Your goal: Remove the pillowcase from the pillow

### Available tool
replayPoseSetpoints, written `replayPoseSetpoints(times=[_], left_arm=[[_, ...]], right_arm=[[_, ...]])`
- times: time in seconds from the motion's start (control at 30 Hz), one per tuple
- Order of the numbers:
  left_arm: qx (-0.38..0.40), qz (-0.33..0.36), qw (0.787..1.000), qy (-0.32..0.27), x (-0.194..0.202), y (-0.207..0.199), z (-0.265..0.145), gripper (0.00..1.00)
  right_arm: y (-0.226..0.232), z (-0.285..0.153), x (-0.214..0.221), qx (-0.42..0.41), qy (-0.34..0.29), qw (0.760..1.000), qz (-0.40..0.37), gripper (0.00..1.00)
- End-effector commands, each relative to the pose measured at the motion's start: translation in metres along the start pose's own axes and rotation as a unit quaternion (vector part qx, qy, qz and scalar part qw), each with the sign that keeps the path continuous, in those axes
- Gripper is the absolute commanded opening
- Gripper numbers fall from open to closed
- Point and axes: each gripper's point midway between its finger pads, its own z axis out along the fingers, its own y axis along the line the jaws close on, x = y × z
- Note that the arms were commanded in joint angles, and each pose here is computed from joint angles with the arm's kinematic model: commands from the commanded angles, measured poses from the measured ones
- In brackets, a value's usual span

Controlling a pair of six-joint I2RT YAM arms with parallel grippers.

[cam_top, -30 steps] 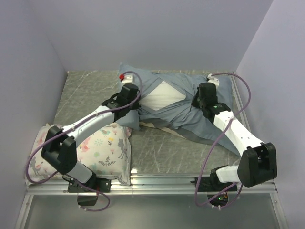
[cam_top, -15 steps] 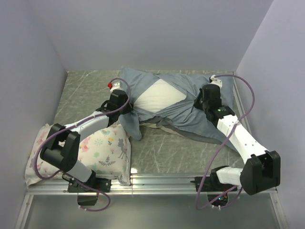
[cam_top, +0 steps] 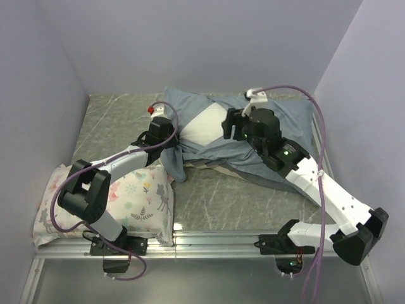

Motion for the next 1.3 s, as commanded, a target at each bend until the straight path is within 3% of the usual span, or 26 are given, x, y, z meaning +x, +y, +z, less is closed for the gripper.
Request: replayPoseSetpoints(times=[0.0, 0.07, 0.17, 0.37, 0.53, 0.63, 0.67, 0.73, 0.77, 0.97, 1.03, 1.07, 1.17, 1.27], left_arm=[[0.025, 0.013, 0.999, 0.019, 0.010, -0.012, 0.001, 0.00], [0.028, 0.012, 0.999, 0.018, 0.009, -0.014, 0.000, 0.00], [0.031, 0.013, 0.999, 0.014, 0.005, -0.016, -0.004, 0.01], [0.035, 0.014, 0.999, 0.005, -0.002, -0.018, -0.008, 0.01], [0.050, 0.010, 0.999, 0.004, -0.005, -0.025, -0.010, 0.01], [0.056, 0.007, 0.998, 0.005, -0.006, -0.028, -0.012, 0.01], [0.059, 0.006, 0.998, 0.005, -0.006, -0.030, -0.014, 0.00], [0.063, 0.005, 0.998, 0.005, -0.007, -0.031, -0.016, 0.01], [0.065, 0.005, 0.998, 0.004, -0.008, -0.031, -0.018, 0.00], [0.063, 0.014, 0.998, 0.008, -0.006, -0.032, -0.023, 0.01], [0.063, 0.016, 0.998, 0.012, -0.004, -0.032, -0.024, 0.01], [0.061, 0.017, 0.998, 0.012, -0.004, -0.032, -0.023, 0.01], [0.063, 0.023, 0.998, 0.014, -0.004, -0.034, -0.023, 0.01], [0.065, 0.027, 0.997, 0.017, -0.005, -0.036, -0.022, 0.08]], right_arm=[[0.038, 0.013, -0.023, -0.044, -0.009, 0.998, -0.055, 0.74], [0.055, 0.024, -0.022, -0.058, 0.008, 0.995, -0.076, 0.76], [0.068, 0.063, 0.013, -0.055, 0.072, 0.990, -0.111, 0.80], [0.090, 0.095, 0.066, -0.065, 0.162, 0.972, -0.157, 0.86], [0.078, 0.125, 0.125, -0.021, 0.218, 0.961, -0.168, 0.93], [0.071, 0.137, 0.139, 0.009, 0.232, 0.958, -0.169, 0.94], [0.066, 0.144, 0.153, 0.024, 0.246, 0.953, -0.175, 0.92], [0.056, 0.152, 0.152, 0.046, 0.252, 0.953, -0.160, 0.77], [0.055, 0.154, 0.152, 0.046, 0.254, 0.956, -0.141, 0.55], [0.051, 0.164, 0.127, -0.001, 0.243, 0.968, -0.064, 0.62], [0.046, 0.167, 0.124, 0.007, 0.247, 0.967, -0.062, 0.33], [0.042, 0.169, 0.125, 0.003, 0.254, 0.966, -0.052, 0.27], [0.044, 0.166, 0.124, -0.022, 0.247, 0.968, -0.030, 0.34], [0.050, 0.159, 0.123, -0.050, 0.238, 0.970, -0.014, 0.59]])
